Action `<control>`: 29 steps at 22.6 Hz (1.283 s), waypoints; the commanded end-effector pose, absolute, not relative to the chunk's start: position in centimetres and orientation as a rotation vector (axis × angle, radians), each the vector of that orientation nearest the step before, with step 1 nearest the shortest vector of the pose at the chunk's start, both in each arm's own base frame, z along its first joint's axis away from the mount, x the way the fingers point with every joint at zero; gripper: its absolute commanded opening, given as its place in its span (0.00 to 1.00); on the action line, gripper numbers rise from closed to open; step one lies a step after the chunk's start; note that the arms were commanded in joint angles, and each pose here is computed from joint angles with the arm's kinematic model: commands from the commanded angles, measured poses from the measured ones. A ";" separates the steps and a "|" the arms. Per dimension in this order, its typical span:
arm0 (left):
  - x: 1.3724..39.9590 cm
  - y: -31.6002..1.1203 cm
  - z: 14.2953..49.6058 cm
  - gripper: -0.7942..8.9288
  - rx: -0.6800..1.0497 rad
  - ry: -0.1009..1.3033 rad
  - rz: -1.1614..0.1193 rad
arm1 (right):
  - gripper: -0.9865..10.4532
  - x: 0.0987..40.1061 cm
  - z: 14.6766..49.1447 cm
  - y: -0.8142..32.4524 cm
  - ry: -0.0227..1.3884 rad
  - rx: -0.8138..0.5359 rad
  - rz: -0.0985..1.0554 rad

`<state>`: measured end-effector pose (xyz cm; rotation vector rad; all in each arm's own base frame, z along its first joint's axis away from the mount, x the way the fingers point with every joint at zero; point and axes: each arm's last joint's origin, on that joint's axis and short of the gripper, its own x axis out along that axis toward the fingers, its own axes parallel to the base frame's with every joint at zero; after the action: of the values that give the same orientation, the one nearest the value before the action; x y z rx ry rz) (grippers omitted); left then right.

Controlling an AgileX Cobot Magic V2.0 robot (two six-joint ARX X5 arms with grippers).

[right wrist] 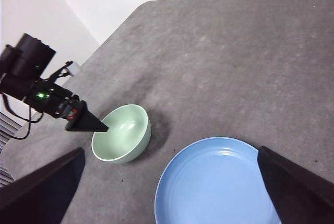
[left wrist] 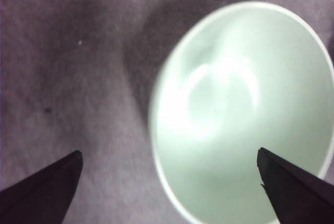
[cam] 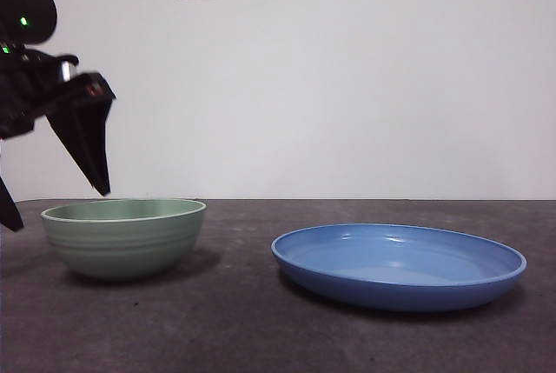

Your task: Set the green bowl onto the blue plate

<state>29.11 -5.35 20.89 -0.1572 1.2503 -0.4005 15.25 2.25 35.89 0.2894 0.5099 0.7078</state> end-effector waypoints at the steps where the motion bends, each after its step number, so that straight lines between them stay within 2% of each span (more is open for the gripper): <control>1: 30.1 -5.6 20.7 0.56 -0.162 1.234 -0.397 | 0.65 15.3 36.5 2.3 0.492 0.278 0.717; 4: 30.4 -5.6 20.3 0.49 -0.168 1.229 -0.394 | 0.65 15.3 36.5 2.3 0.492 0.278 0.717; 7: 30.6 -5.7 20.0 0.47 -0.171 1.228 -0.392 | 0.65 15.3 36.5 2.3 0.492 0.278 0.717; 11: 30.8 -5.7 19.5 0.33 -0.172 1.248 -0.389 | 0.65 15.3 36.5 2.3 0.492 0.277 0.717; 14: 30.8 -5.7 19.4 0.32 -0.172 1.254 -0.388 | 0.65 15.3 36.5 2.3 0.492 0.277 0.716; 16: 30.8 -5.7 19.4 0.20 -0.172 1.255 -0.387 | 0.65 15.3 36.5 2.3 0.492 0.277 0.716; 20: 30.8 -5.7 19.3 0.09 -0.171 1.263 -0.386 | 0.65 15.3 36.5 2.3 0.492 0.277 0.717; 26: 31.0 -5.6 19.7 0.10 -0.152 1.262 -0.317 | 0.65 15.3 36.5 2.3 0.492 0.277 0.717; 29: 31.5 -6.7 21.7 0.10 -0.146 1.258 -0.305 | 0.65 15.3 36.5 2.3 0.492 0.277 0.717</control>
<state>30.88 -6.45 21.67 -0.1311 1.2693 -0.3086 15.25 2.25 35.89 0.2894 0.5099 0.7078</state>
